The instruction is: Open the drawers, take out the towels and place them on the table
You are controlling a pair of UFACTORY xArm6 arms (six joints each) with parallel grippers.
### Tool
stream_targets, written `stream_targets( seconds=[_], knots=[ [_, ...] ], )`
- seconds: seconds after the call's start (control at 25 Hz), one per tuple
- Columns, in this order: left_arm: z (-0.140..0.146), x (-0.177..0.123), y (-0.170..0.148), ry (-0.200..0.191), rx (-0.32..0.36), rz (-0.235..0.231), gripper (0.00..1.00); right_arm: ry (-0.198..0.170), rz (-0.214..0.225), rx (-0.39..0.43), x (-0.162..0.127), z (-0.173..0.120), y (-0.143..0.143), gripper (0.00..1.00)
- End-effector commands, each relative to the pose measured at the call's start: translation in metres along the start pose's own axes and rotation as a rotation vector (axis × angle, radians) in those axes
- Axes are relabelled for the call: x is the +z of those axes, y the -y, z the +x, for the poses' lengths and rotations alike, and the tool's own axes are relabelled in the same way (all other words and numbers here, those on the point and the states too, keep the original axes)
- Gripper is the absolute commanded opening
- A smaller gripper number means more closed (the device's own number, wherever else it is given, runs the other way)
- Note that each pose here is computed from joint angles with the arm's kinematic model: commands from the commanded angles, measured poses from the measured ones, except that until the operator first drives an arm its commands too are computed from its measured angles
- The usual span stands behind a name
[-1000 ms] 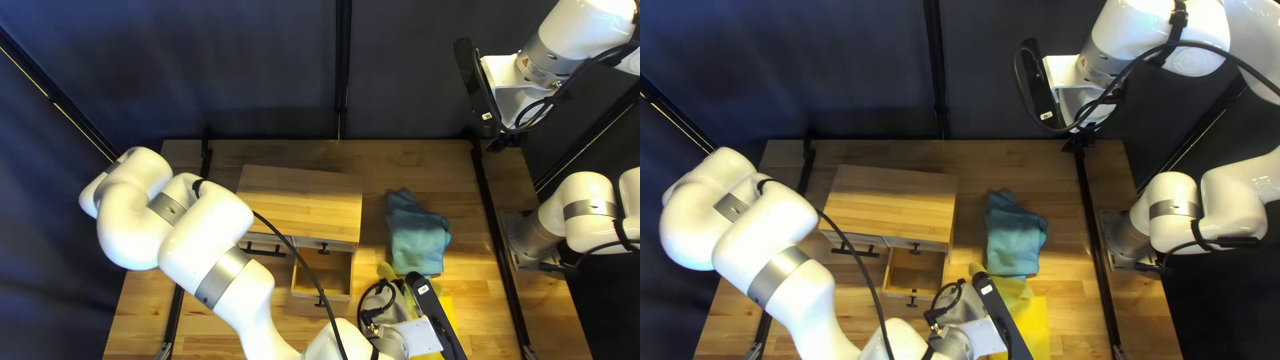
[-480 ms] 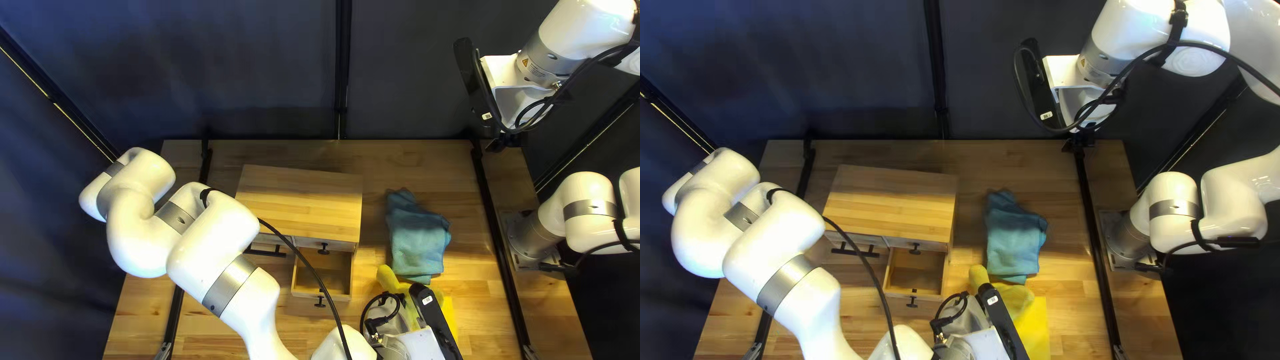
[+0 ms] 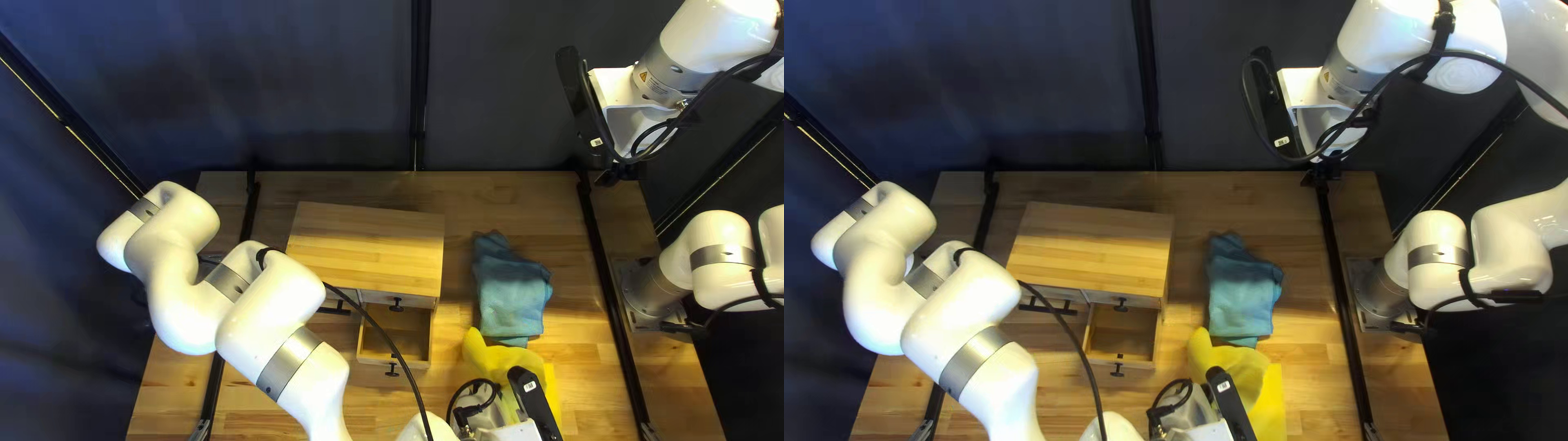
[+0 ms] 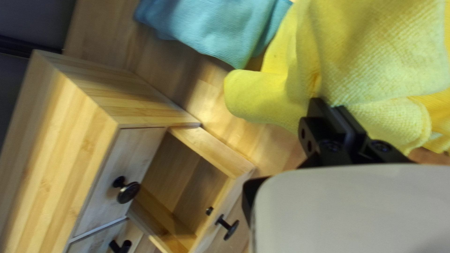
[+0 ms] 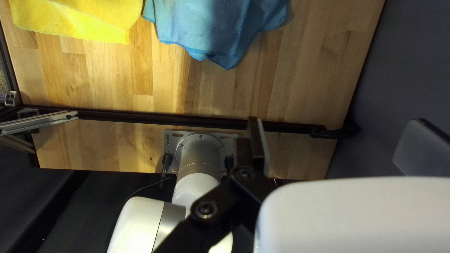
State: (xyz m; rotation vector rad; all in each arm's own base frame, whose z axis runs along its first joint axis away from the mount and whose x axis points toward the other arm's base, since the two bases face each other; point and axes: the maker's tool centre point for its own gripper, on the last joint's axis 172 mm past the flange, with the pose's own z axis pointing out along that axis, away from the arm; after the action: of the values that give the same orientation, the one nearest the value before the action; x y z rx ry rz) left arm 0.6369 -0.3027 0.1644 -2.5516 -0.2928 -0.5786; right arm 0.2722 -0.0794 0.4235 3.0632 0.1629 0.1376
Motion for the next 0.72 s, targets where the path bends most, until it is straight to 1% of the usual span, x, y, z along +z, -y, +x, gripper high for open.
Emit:
stream_targets(
  seconds=[0.04, 0.12, 0.16, 0.24, 0.32, 0.4, 0.48, 0.6, 0.72],
  knots=[
    [-0.006, -0.001, -0.024, 0.023, -0.001, -0.089, 1.00, 0.000, 0.000, 0.000, 0.000, 0.000, 0.000, 1.00],
    [-0.009, -0.002, -0.037, 0.035, -0.008, -0.146, 1.00, 0.000, 0.000, 0.000, 0.000, 0.000, 0.000, 1.00],
    [-0.010, -0.001, -0.041, 0.042, -0.011, -0.168, 1.00, 0.000, 0.000, 0.000, 0.000, 0.000, 0.000, 1.00],
    [-0.009, 0.000, -0.044, 0.058, -0.008, -0.197, 1.00, 0.000, 0.000, 0.000, 0.000, 0.000, 0.000, 1.00],
    [-0.008, -0.001, -0.041, 0.074, -0.001, -0.218, 1.00, 0.000, 0.000, 0.000, 0.000, 0.000, 0.000, 1.00],
    [-0.007, -0.003, -0.033, 0.088, 0.002, -0.224, 1.00, 0.000, 0.000, 0.000, 0.000, 0.000, 0.000, 1.00],
    [-0.007, -0.010, -0.018, 0.110, 0.005, -0.229, 1.00, 0.000, 0.000, 0.000, 0.000, 0.000, 0.000, 1.00],
    [-0.011, -0.023, 0.005, 0.128, 0.027, -0.219, 1.00, 0.000, 0.000, 0.000, 0.000, 0.000, 0.000, 1.00],
    [-0.016, -0.040, 0.036, 0.141, 0.071, -0.218, 1.00, 0.000, 0.000, 0.000, 0.000, 0.000, 0.000, 1.00]
  ],
)
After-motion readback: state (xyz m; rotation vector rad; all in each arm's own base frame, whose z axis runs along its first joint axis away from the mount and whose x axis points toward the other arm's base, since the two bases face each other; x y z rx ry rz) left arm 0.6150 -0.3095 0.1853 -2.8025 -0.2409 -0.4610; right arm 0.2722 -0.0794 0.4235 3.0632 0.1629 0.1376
